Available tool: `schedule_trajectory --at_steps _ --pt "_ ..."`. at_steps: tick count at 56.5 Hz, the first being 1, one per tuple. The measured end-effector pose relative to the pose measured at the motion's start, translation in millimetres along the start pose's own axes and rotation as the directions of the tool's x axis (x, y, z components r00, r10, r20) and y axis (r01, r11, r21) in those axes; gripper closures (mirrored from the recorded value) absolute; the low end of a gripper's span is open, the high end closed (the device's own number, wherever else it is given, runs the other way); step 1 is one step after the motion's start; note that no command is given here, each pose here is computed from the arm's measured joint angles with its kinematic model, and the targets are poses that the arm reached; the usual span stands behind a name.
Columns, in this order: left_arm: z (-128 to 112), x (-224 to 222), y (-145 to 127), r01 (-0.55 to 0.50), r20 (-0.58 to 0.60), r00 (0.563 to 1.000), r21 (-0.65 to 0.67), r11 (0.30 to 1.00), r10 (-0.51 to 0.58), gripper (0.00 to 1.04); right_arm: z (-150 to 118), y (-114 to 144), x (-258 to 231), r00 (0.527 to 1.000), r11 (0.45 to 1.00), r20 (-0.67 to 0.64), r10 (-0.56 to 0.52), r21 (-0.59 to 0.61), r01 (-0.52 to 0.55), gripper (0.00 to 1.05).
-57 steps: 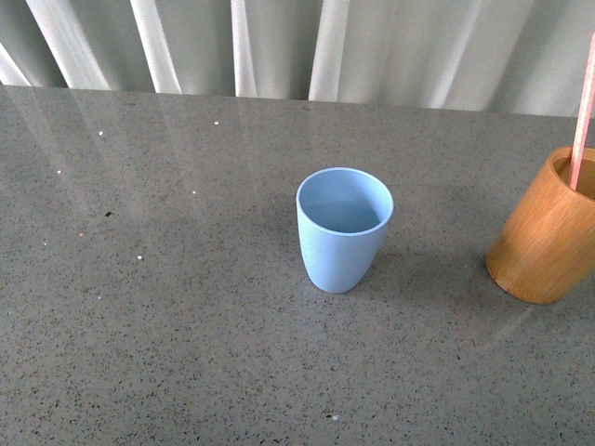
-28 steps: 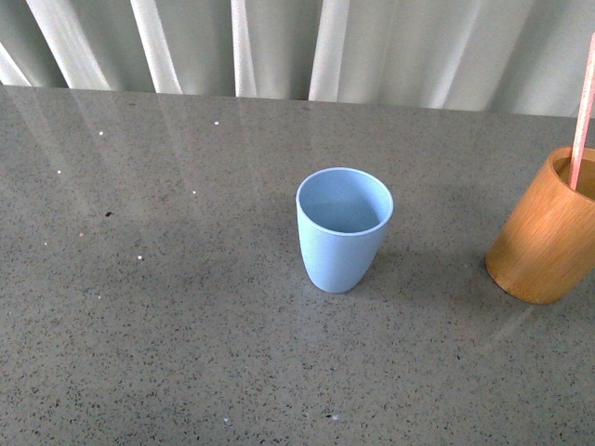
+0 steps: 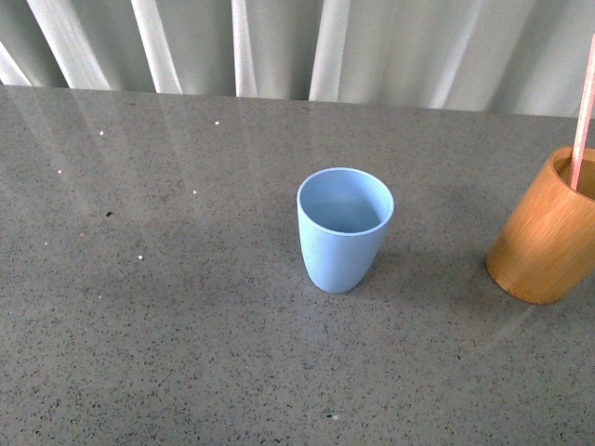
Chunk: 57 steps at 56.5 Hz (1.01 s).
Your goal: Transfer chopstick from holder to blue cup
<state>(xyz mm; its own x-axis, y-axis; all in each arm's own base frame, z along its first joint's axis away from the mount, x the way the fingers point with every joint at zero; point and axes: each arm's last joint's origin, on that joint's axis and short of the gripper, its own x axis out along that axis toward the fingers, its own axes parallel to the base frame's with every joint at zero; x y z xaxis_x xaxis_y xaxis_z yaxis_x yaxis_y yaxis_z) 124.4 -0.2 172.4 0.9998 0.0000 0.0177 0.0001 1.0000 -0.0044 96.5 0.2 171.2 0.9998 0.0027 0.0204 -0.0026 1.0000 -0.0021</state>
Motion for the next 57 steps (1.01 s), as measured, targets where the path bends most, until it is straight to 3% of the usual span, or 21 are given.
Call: schedule_trajectory --at_steps 57 --pt "-2 -28 0 0.000 -0.002 1.000 0.000 1.000 0.000 1.01 0 0 0 1.000 1.000 0.000 0.000 0.000 0.000 0.10"
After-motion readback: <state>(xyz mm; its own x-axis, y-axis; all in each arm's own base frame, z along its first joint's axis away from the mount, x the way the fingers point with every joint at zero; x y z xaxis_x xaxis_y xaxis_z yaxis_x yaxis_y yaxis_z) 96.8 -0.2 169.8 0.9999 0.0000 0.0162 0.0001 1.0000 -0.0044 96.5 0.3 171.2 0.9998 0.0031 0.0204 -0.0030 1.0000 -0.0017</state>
